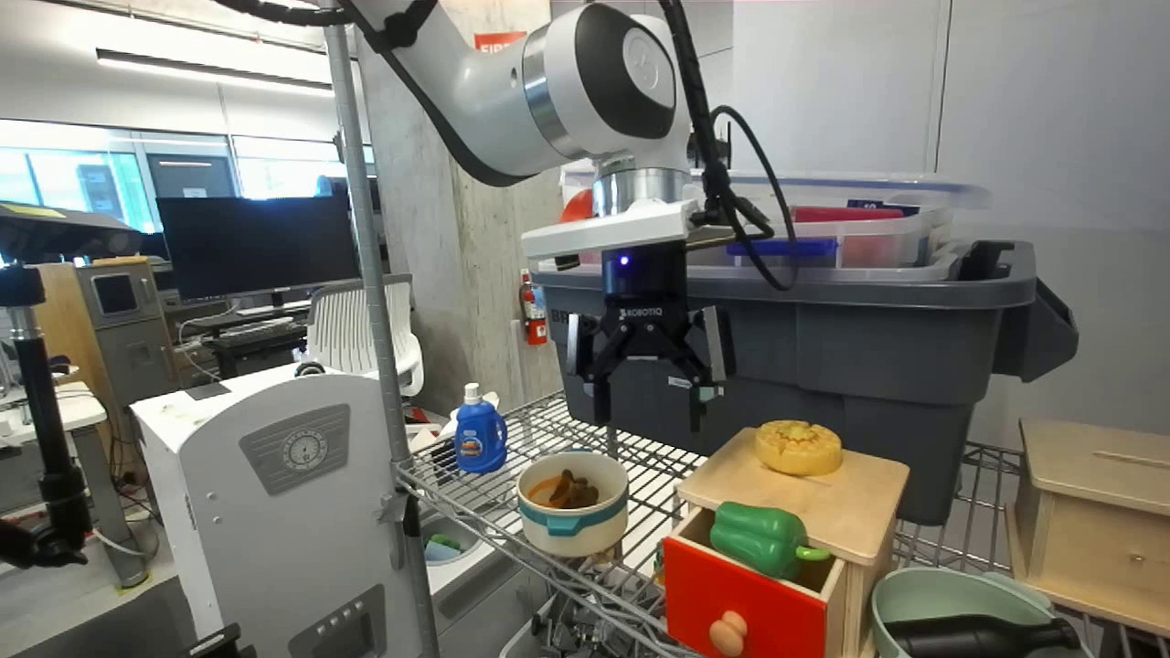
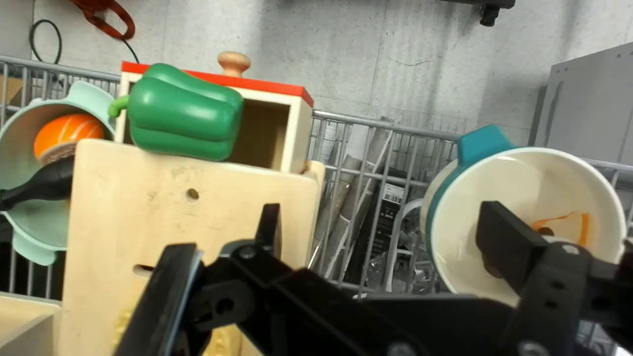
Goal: Pick up the green pepper plush toy and put it in the boy to the left, pick up the light green object and put it in the bowl to the right
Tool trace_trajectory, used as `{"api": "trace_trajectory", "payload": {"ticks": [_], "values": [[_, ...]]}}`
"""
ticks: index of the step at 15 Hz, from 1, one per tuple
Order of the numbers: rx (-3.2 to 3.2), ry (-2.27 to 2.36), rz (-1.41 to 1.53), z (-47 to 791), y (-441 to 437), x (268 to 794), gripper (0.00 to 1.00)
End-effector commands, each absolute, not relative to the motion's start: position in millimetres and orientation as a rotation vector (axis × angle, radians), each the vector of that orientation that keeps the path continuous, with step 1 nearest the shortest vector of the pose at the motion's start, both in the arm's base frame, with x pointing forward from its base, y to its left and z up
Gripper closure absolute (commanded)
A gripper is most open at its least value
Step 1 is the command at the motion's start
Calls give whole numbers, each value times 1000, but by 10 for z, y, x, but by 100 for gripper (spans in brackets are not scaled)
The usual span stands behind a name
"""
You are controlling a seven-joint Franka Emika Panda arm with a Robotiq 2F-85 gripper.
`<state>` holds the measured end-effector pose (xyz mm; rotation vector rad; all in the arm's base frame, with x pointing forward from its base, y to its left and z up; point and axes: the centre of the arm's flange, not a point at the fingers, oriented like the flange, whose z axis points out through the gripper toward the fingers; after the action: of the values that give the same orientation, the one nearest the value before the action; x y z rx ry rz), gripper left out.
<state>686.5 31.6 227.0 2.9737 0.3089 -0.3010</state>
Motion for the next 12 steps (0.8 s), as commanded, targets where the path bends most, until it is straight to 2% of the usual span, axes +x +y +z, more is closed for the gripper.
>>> {"api": "trace_trajectory", "payload": {"ticks": [1, 12], "values": [[2949, 355, -316, 2281, 560, 6910, 0], [2880, 441, -417, 2087, 612, 6824, 0]]}}
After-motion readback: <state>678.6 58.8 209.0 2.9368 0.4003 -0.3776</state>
